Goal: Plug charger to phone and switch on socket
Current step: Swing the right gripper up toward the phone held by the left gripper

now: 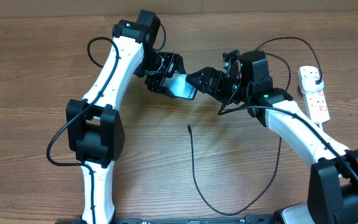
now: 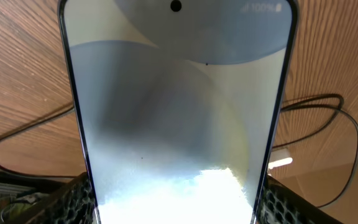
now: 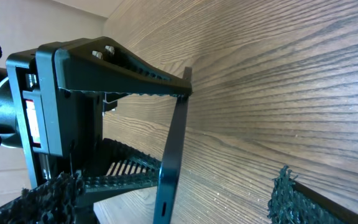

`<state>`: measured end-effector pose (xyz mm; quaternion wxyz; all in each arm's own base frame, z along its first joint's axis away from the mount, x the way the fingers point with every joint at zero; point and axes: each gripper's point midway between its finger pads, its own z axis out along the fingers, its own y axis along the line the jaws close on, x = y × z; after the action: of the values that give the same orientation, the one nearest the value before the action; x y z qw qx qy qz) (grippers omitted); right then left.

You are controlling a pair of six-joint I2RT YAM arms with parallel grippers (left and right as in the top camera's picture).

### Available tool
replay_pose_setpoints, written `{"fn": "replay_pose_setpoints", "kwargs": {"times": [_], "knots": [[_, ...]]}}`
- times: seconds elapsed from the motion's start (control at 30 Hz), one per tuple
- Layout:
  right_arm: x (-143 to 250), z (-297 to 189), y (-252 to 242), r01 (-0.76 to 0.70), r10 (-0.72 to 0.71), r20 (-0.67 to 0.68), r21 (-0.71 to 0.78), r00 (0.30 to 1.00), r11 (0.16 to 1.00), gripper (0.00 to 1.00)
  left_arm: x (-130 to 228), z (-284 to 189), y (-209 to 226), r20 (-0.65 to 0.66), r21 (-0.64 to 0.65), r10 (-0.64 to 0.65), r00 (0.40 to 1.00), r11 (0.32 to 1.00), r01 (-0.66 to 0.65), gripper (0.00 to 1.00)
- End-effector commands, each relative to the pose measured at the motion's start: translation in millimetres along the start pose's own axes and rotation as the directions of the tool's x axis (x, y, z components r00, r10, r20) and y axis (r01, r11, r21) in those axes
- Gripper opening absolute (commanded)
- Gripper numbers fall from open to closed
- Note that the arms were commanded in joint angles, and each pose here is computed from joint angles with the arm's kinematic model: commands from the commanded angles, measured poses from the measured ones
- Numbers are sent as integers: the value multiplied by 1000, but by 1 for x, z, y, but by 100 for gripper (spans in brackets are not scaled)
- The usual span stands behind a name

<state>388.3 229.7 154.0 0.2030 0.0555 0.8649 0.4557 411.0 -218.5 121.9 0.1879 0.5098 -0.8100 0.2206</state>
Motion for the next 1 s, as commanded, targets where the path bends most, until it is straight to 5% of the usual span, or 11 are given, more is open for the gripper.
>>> {"fn": "replay_pose_setpoints", "kwargs": {"times": [0.0, 0.73, 0.97], "knots": [[-2, 1, 9, 13, -13, -3, -21, 1000, 1000, 100, 14, -3, -8, -40, 23, -4, 999, 1000, 5, 4], [9, 12, 2, 23, -24, 10, 71, 1000, 997, 100, 48, 14, -3, -83, -12, 53, 995, 998, -54, 4], [9, 12, 1, 21, -22, 13, 79, 1000, 997, 84, 49, 14, -3, -86, -11, 53, 995, 998, -54, 4]]}}
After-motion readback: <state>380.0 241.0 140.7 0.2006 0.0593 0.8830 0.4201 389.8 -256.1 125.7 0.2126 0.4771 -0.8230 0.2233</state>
